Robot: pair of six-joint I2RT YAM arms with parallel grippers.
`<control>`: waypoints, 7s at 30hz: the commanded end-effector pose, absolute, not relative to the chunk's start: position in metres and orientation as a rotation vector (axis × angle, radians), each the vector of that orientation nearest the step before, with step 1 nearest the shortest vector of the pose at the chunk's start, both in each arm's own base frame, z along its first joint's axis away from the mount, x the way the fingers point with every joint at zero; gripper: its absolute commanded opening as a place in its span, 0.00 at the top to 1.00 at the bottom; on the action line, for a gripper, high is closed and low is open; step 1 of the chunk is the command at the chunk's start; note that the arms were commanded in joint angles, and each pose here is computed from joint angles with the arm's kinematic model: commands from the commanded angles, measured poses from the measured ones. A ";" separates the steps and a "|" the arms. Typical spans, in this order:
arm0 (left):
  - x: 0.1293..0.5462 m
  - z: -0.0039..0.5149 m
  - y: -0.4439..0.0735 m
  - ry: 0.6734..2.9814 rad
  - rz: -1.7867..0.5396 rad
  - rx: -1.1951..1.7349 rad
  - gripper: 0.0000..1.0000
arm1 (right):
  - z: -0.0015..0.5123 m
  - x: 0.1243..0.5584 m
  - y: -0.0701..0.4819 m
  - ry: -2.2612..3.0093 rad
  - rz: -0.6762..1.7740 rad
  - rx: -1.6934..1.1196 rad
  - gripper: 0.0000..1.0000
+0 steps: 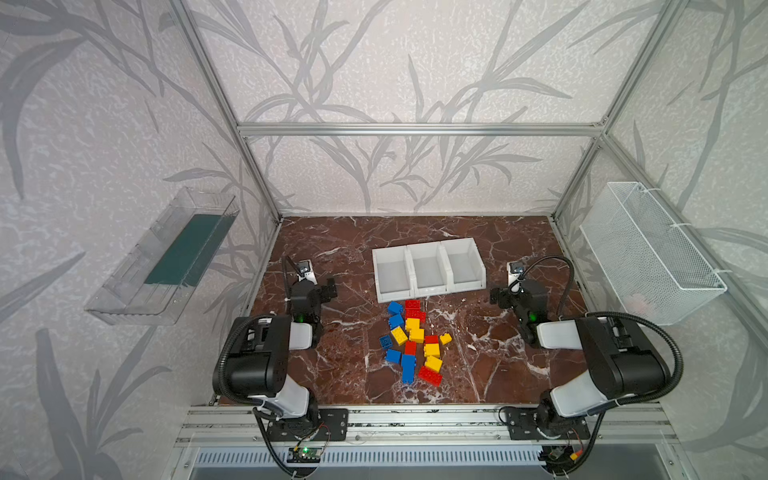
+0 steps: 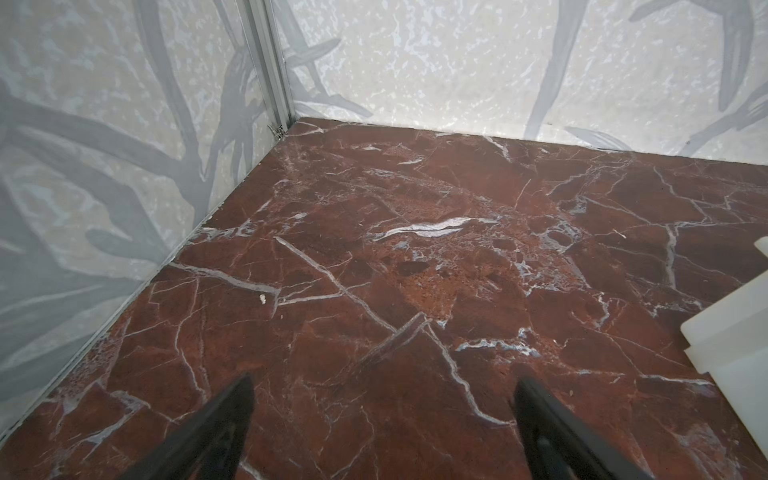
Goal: Sort the legos into containers by color
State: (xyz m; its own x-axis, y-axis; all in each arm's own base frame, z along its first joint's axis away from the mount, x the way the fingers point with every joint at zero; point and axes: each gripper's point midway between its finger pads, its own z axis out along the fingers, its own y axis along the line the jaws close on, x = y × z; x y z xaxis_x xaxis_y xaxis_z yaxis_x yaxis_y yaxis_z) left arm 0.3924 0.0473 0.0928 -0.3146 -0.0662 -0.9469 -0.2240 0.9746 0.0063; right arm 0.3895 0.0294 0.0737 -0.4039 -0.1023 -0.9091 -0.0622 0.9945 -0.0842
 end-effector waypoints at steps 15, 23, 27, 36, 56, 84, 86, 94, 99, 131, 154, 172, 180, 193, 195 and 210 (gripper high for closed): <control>0.394 0.095 0.047 1.879 0.166 -0.200 0.01 | 0.090 0.397 0.028 1.942 -0.048 -0.103 0.01; 0.394 0.094 0.047 1.881 0.171 -0.203 0.01 | 0.090 0.397 0.028 1.942 -0.048 -0.103 0.01; 0.394 0.095 0.047 1.880 0.170 -0.202 0.01 | 0.090 0.397 0.028 1.942 -0.048 -0.104 0.01; 0.364 0.167 0.045 1.975 0.222 -0.289 0.01 | 0.157 0.368 0.053 1.980 -0.091 -0.198 0.01; 0.285 0.135 -0.049 2.208 -0.137 -0.230 0.01 | 0.098 0.200 0.227 2.544 0.178 -0.573 0.04; 0.271 0.117 -0.068 2.247 -0.213 -0.199 0.01 | 0.034 0.182 0.272 2.746 0.019 -0.360 0.32; 0.271 0.117 -0.068 2.248 -0.212 -0.198 0.01 | 0.032 0.182 0.270 2.749 0.035 -0.343 0.37; 0.271 0.116 -0.068 2.249 -0.212 -0.201 0.01 | 0.028 0.183 0.262 2.759 0.054 -0.305 0.50; 0.270 0.116 -0.067 2.249 -0.206 -0.208 0.01 | 0.035 0.187 0.258 2.733 0.054 -0.297 0.58; 0.262 0.116 -0.075 2.252 -0.255 -0.207 0.01 | 0.127 0.431 0.178 2.606 0.218 -0.130 0.60; 0.253 0.106 -0.095 2.292 -0.304 -0.146 0.01 | 0.143 0.426 0.172 2.603 0.220 -0.143 0.29; 0.246 0.082 -0.159 2.391 -0.417 0.084 0.04 | 0.141 0.257 0.165 2.622 0.114 -0.238 0.27; 0.258 0.072 -0.197 2.458 -0.455 0.165 0.06 | 0.126 0.224 0.148 2.636 0.156 -0.078 0.27; 0.283 0.062 -0.221 2.496 -0.416 0.074 0.19 | 0.119 0.217 0.148 2.643 0.185 -0.069 0.27; 0.285 0.060 -0.221 2.510 -0.405 0.048 0.21 | 0.118 0.217 0.150 2.645 0.194 -0.074 0.27; 0.289 0.046 -0.220 2.555 -0.318 -0.010 0.30 | 0.112 0.217 0.154 2.657 0.218 -0.082 0.27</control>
State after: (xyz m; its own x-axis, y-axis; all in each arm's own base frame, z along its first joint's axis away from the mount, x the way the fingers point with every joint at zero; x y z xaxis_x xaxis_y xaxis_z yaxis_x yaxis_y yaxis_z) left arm 0.2833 -0.2225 0.0429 -0.8527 -0.0515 -0.5198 0.0944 0.9636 -0.2503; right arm 0.2190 0.1533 0.1155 -0.8845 -0.0221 -0.4660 -0.0956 0.9863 0.1346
